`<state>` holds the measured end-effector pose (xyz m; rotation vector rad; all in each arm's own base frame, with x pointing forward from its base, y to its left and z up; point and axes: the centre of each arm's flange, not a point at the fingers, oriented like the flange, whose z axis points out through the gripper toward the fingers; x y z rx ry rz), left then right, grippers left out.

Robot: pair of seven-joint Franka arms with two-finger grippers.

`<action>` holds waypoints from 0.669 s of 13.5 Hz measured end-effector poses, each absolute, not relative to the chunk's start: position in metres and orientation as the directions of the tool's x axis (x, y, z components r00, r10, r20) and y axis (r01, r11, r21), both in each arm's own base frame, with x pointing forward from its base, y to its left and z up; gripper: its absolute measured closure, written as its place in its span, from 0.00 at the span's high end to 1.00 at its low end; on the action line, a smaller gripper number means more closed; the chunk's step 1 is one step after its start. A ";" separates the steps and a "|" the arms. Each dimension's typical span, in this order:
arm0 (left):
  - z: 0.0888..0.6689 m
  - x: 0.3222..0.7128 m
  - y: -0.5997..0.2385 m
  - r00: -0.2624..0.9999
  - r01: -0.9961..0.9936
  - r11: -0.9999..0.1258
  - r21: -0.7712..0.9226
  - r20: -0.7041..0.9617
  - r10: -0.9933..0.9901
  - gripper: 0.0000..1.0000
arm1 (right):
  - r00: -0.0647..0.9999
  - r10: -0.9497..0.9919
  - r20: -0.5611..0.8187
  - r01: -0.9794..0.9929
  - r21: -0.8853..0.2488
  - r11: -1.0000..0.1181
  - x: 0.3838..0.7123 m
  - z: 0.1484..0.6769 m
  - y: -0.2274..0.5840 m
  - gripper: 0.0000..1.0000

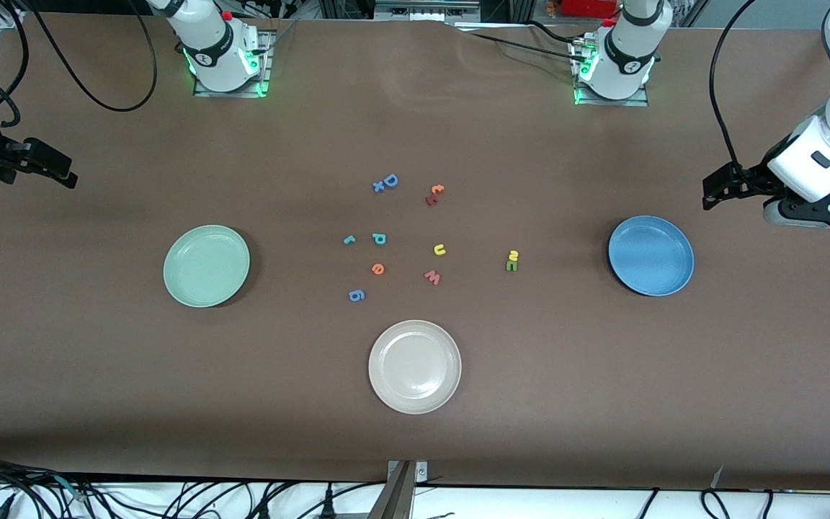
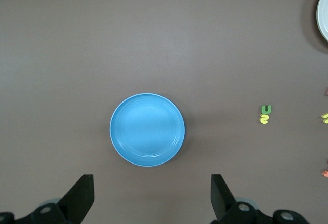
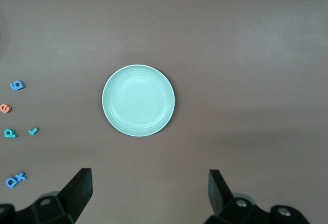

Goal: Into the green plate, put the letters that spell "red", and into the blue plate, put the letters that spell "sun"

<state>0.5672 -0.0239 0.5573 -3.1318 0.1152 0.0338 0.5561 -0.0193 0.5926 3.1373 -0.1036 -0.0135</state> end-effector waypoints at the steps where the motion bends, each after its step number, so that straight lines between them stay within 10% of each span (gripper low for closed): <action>1: 0.557 0.567 -0.024 0.997 -0.074 -0.997 -0.007 -0.022 -0.074 1.00 | 0.998 -0.068 -0.008 -0.068 0.003 -0.998 0.556 0.593 -0.019 1.00; 9: 0.557 0.567 -0.025 0.997 -0.075 -0.997 -0.007 -0.022 -0.075 1.00 | 0.996 -0.089 -0.011 -0.089 0.003 -0.996 0.556 0.593 -0.017 1.00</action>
